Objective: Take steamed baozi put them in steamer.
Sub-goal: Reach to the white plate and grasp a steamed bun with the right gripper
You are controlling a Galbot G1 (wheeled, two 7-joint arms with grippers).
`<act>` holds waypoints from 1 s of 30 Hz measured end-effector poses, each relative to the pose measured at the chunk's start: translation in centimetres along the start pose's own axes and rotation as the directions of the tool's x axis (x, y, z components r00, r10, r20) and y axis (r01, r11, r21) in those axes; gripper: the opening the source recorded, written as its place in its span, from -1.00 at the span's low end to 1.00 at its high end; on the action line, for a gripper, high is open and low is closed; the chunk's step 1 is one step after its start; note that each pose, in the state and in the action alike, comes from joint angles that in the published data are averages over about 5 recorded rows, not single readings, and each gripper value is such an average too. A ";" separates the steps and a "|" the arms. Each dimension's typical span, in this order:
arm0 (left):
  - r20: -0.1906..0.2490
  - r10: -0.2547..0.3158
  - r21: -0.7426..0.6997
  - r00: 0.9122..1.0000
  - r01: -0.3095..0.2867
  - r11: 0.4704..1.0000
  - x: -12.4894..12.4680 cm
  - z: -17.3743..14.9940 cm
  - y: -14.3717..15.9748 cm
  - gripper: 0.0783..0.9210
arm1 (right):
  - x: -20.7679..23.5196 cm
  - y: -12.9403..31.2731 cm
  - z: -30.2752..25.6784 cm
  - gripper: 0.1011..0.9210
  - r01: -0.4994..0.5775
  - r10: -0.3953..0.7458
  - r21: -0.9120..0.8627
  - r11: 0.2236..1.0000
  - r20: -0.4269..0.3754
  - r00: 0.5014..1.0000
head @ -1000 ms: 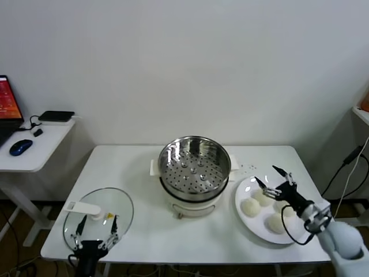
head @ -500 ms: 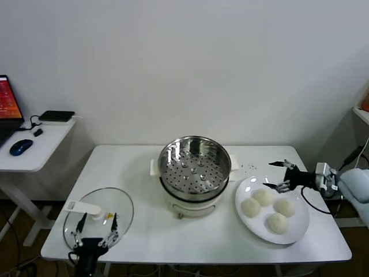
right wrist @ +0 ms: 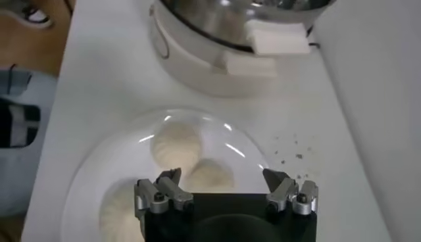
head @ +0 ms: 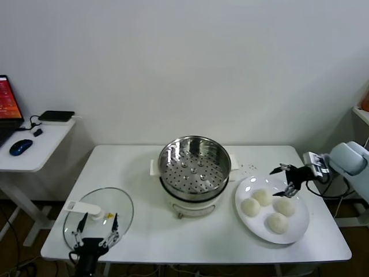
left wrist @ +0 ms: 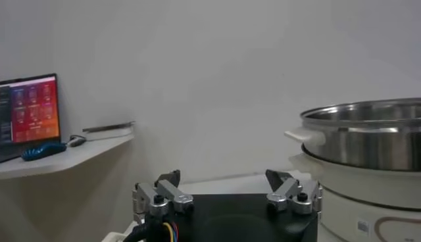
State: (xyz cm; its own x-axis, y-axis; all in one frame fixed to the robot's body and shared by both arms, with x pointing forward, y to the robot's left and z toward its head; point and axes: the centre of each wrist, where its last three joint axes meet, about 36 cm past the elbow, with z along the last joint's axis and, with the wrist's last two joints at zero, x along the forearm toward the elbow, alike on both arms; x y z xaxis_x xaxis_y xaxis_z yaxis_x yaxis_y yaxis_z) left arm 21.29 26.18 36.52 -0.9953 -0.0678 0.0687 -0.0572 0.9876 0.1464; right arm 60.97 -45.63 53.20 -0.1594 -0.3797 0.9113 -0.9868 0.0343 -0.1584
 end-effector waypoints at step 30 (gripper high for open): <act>-0.001 -0.008 0.002 1.000 0.008 1.000 -1.0 -0.1 0.3 0.77 | -8.3 -4.7 -3.6 0.76 0.175 -0.152 0.093 0.980 -0.214 0.965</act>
State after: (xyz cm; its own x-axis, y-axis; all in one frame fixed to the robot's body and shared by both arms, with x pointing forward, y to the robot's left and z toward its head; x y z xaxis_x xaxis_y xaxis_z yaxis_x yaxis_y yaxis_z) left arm 22.29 26.56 36.63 -0.9947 -0.0759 0.0687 -0.0653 0.9873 0.1445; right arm 66.88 -39.27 47.73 -0.0098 -0.1736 0.9848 -0.9925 -0.1185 -0.0307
